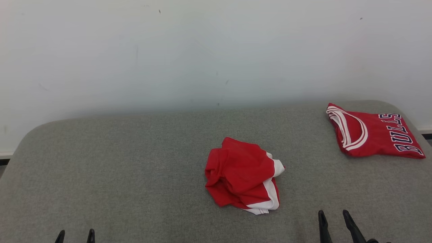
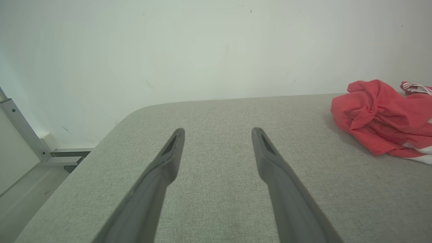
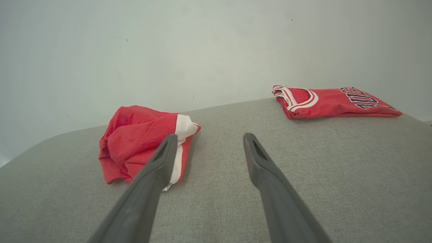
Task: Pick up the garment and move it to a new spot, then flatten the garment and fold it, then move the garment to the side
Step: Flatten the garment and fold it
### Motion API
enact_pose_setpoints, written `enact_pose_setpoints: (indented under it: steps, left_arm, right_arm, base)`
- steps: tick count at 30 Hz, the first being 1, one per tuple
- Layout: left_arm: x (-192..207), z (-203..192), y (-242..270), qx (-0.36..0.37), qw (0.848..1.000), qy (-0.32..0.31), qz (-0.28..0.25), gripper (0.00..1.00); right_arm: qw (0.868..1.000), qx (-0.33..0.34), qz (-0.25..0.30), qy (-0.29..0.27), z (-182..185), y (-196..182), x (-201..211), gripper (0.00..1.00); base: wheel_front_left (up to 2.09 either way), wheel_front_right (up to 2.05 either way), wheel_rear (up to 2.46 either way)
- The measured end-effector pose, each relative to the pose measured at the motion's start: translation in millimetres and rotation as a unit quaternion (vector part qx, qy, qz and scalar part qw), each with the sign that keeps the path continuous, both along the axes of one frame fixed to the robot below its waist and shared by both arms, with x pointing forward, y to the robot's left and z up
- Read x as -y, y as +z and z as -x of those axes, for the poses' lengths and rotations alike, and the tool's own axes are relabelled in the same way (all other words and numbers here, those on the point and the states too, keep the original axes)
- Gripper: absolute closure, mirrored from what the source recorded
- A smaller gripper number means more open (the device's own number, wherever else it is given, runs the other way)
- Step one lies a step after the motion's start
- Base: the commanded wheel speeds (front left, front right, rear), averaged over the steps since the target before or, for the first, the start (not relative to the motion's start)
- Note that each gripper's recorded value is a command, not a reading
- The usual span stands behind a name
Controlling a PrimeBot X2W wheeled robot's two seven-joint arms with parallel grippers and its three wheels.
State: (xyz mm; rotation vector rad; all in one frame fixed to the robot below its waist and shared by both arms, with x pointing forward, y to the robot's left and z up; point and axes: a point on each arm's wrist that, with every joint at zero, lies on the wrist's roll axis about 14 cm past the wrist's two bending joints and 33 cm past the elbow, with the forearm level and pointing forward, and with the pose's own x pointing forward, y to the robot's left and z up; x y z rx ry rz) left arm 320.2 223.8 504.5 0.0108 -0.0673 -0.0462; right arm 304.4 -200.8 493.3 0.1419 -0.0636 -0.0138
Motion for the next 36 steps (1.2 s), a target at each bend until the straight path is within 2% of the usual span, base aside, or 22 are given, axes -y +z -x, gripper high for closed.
enact_pose_setpoints:
  steps: [36]
  left_arm:
    - [-1.5, -0.8, -2.3, -0.004, 1.0, 0.0, 0.0, 0.0]
  right_arm:
    - [1.0, 0.001, 0.001, -0.001, -2.4, 0.8, 1.0, 0.0]
  base:
    - [0.0, 0.0, 0.0]
